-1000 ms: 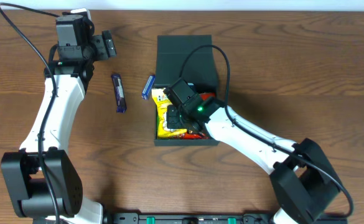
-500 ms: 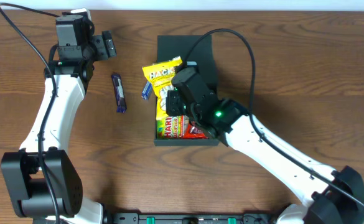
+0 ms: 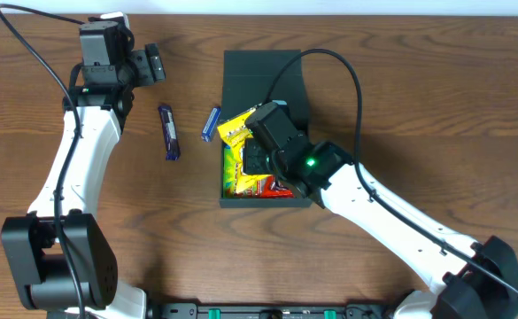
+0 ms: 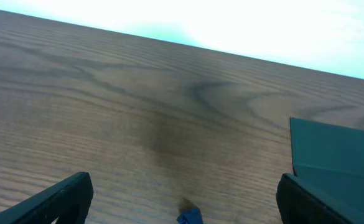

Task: Pack container
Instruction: 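Lower the yellow Hacks bag into the box beside the red bag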

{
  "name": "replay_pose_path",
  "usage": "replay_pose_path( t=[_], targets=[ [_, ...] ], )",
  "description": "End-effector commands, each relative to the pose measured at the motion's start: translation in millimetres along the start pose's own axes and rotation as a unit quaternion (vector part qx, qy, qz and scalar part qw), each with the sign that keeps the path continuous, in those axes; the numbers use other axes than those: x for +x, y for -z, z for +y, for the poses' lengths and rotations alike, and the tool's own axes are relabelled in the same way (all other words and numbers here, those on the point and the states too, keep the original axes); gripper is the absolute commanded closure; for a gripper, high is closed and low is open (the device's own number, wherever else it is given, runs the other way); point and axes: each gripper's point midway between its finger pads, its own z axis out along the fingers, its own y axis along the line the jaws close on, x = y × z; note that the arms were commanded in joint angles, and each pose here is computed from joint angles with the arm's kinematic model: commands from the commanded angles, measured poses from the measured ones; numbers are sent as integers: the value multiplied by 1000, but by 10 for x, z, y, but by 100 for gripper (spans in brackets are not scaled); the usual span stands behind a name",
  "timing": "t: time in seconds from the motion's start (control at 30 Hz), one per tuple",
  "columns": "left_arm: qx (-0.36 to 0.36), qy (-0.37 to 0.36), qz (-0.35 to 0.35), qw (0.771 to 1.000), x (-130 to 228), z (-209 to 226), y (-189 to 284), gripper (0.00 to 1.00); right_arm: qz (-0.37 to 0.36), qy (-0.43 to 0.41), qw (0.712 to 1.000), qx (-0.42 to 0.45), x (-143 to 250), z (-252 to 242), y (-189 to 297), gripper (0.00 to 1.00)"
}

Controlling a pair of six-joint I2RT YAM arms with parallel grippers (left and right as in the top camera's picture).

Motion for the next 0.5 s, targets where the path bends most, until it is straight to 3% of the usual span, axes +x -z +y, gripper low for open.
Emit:
replay_pose_path(
  t=[0.0, 0.27, 0.47],
  targets=[
    [-2, 8, -16, 1000, -138, 22, 65, 5, 11, -26, 1000, -4, 53, 39, -56, 99],
    [-2, 8, -16, 1000, -134, 22, 65, 5, 41, -67, 997, -5, 180, 45, -240, 98],
    [-2, 8, -16, 1000, -135, 22, 65, 5, 25, -131, 991, 14, 138, -15, -344, 98]
  ],
)
